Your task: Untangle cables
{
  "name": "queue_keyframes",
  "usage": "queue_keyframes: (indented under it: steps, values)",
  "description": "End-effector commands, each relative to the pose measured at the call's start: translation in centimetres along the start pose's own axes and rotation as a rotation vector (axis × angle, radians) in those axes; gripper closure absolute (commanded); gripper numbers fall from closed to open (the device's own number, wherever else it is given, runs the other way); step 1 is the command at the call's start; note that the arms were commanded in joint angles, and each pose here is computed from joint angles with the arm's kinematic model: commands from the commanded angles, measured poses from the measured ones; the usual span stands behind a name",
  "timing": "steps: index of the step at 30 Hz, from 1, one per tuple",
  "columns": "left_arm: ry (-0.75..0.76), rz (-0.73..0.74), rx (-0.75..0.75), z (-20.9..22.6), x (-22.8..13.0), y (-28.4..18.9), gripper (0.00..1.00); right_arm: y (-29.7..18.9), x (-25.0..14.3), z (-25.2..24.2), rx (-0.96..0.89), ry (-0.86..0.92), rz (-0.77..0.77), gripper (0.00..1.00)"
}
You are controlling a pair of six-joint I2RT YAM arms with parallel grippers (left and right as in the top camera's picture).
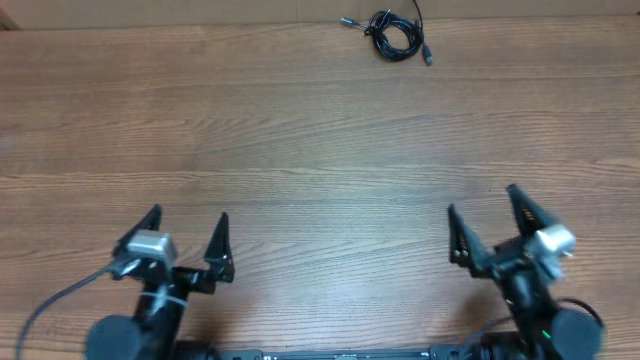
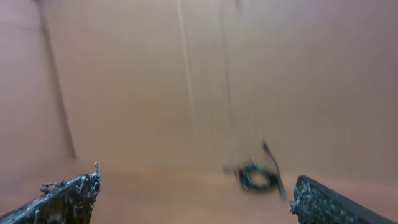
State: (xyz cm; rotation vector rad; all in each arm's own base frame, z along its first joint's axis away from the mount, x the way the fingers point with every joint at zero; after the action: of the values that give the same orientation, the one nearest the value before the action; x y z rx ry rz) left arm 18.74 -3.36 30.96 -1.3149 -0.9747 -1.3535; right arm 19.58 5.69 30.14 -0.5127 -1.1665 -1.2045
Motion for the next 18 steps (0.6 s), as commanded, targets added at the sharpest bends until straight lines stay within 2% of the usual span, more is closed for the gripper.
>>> queue_keyframes:
  steps: [1,6,9,14,18]
  values:
    - [-0.002,0.009,-0.125,-1.4,6.9,-0.9,0.00,-1.1,7.4,4.6,0.078,-0.020,-0.107,0.00]
    - [0.010,0.189,-0.295,-2.8,13.0,-0.4,0.01,-1.1,13.4,7.8,0.080,-0.049,-0.114,0.00]
    - [-0.028,0.303,-0.356,-3.1,14.7,0.3,0.00,-0.3,14.9,8.3,0.042,-0.045,-0.044,0.00]
    - [-0.117,0.444,-0.472,-4.0,15.9,2.4,0.01,2.3,14.7,7.2,-0.066,0.010,0.174,0.00]
    - [-0.201,0.544,-0.573,-5.1,14.4,4.3,0.01,4.3,12.4,5.5,-0.168,0.103,0.412,0.00]
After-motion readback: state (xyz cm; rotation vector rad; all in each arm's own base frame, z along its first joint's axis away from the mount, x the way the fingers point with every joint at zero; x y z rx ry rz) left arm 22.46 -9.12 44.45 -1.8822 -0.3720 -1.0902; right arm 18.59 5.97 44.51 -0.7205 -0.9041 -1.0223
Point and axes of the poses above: each gripper's point midway between its finger pads, its own y axis out along the fingers, its own z axis along the line the jaws close on, x = y × z, the point moved 1 cm from there along -y, back along the fingers, and after that the axes turned 15 degrees about y, right-handed, at the moved point
